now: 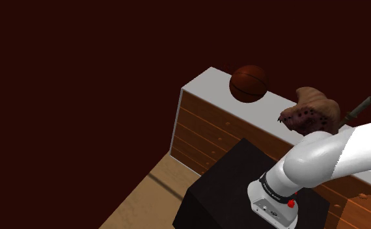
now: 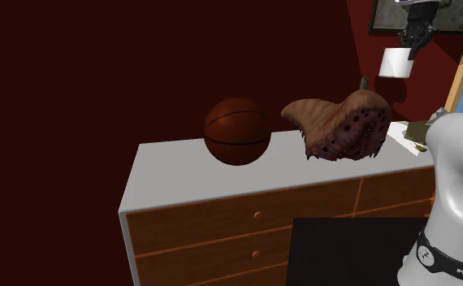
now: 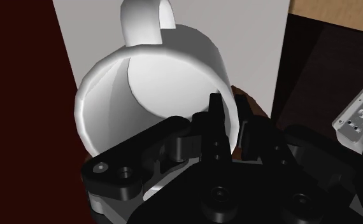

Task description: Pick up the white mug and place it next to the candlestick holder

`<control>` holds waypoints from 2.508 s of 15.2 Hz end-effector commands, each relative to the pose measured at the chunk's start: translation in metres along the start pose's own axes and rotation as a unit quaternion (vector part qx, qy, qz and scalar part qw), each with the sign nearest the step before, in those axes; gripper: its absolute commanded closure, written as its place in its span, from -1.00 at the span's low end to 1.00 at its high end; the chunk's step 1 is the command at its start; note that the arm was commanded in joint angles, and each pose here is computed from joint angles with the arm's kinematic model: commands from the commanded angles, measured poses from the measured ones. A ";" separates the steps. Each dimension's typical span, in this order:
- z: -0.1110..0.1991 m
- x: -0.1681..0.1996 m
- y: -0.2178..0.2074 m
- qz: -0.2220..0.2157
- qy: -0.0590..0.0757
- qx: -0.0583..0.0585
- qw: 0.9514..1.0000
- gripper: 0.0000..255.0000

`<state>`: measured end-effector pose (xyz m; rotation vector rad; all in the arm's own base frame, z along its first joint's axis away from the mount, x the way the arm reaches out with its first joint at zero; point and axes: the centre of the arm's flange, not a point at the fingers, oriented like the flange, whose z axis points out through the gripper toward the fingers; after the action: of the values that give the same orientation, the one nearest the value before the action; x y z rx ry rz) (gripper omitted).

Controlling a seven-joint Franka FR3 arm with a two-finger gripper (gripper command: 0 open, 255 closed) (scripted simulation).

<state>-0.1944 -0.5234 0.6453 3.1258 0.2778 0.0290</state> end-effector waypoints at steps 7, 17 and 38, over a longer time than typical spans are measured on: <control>0.043 -0.001 0.000 0.000 0.000 0.000 1.000 1.00; 0.095 -0.002 -0.001 0.000 0.000 0.000 1.000 1.00; 0.206 -0.004 -0.001 0.000 0.000 0.000 1.000 1.00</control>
<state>-0.1947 -0.5227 0.4452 3.1257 0.2770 0.0291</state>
